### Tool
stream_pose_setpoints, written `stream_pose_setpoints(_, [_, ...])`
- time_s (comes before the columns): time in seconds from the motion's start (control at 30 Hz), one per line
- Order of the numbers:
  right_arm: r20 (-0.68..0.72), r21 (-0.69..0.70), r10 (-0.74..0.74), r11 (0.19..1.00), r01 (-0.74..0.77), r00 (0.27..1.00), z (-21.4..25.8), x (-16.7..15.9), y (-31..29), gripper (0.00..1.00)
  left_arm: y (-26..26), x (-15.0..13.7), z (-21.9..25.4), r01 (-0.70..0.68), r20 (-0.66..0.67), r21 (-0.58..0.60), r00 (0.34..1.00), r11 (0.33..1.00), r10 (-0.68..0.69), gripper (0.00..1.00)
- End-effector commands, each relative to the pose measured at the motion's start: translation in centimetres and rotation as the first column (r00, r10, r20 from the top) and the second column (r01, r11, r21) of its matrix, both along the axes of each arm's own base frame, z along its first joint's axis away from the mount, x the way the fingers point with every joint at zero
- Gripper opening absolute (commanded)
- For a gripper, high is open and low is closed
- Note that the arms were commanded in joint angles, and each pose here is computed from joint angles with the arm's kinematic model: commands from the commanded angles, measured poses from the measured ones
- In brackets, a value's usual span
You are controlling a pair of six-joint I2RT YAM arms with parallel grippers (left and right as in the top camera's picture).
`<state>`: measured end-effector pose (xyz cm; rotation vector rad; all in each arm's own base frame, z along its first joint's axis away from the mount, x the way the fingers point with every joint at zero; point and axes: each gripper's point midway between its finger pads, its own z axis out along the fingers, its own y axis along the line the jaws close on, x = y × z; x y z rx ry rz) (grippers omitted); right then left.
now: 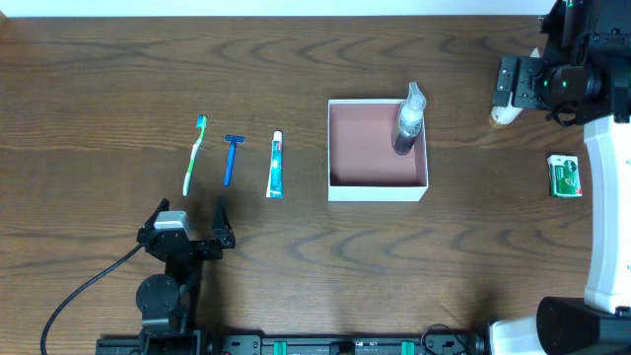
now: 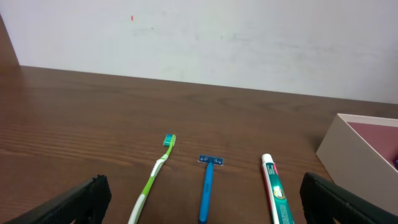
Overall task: Pack container
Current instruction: 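Raise the right gripper and move it right toward the Dettol soap, then move the left gripper forward over the toothbrush, razor and toothpaste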
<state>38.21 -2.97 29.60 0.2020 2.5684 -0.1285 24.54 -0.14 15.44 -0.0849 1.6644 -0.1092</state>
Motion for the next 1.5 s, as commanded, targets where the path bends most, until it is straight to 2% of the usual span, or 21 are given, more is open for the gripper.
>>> stream_pose_setpoints(0.0, [-0.017,-0.072,-0.065,0.995,0.064,0.998,0.0,-0.5,-2.2,0.99,-0.4,-0.1,-1.5,0.024,-0.050,0.002,0.998,1.000,-0.023,0.98])
stream_pose_setpoints(0.17, [-0.072,-0.153,-0.180,0.974,0.167,0.981,-0.7,-2.1,-5.5,0.99,-0.4,-0.1,-1.5,0.024,-0.050,0.002,0.998,1.000,-0.023,0.98])
stream_pose_setpoints(0.5, [-0.117,-0.083,-0.442,0.897,0.435,0.889,-2.9,-4.8,-10.5,0.99,-0.4,-0.1,-1.5,0.024,-0.050,0.002,0.998,1.000,-0.023,0.98])
stream_pose_setpoints(0.73, [-0.151,-0.002,-0.536,0.840,0.542,0.830,-4.1,-5.9,-11.5,0.99,-0.4,-0.1,-1.5,0.023,-0.050,0.002,0.998,1.000,-0.023,0.98])
stream_pose_setpoints(0.9, [-0.160,-0.004,-0.555,0.827,0.561,0.816,-4.4,-6.3,-12.1,0.99,-0.9,-0.1,-1.4,0.028,-0.051,-0.151,0.998,0.988,-0.036,0.98])
stream_pose_setpoints(1.0, [-0.154,0.027,-0.632,0.766,0.643,0.760,-4.7,-6.7,-12.9,0.99,-0.9,-0.1,-1.5,0.010,-0.059,-0.260,0.998,0.965,-0.026,0.98])
stream_pose_setpoints(1.17, [-0.164,0.055,-0.708,0.689,0.723,0.687,-5.7,-7.3,-13.7,0.99,-0.9,-0.1,-1.9,-0.003,-0.077,-0.308,0.997,0.951,-0.022,0.98])
stream_pose_setpoints(1.33, [-0.202,0.032,-0.710,0.684,0.729,0.675,-7.1,-7.9,-13.8,0.99,-0.9,-0.1,-1.9,-0.015,-0.082,-0.372,0.996,0.928,-0.017,0.98])
stream_pose_setpoints(1.47, [-0.206,0.031,-0.711,0.682,0.731,0.672,-8.1,-7.8,-13.9,0.99,-1.5,-0.1,-2.2,0.014,-0.095,-0.362,0.994,0.932,-0.052,0.98])
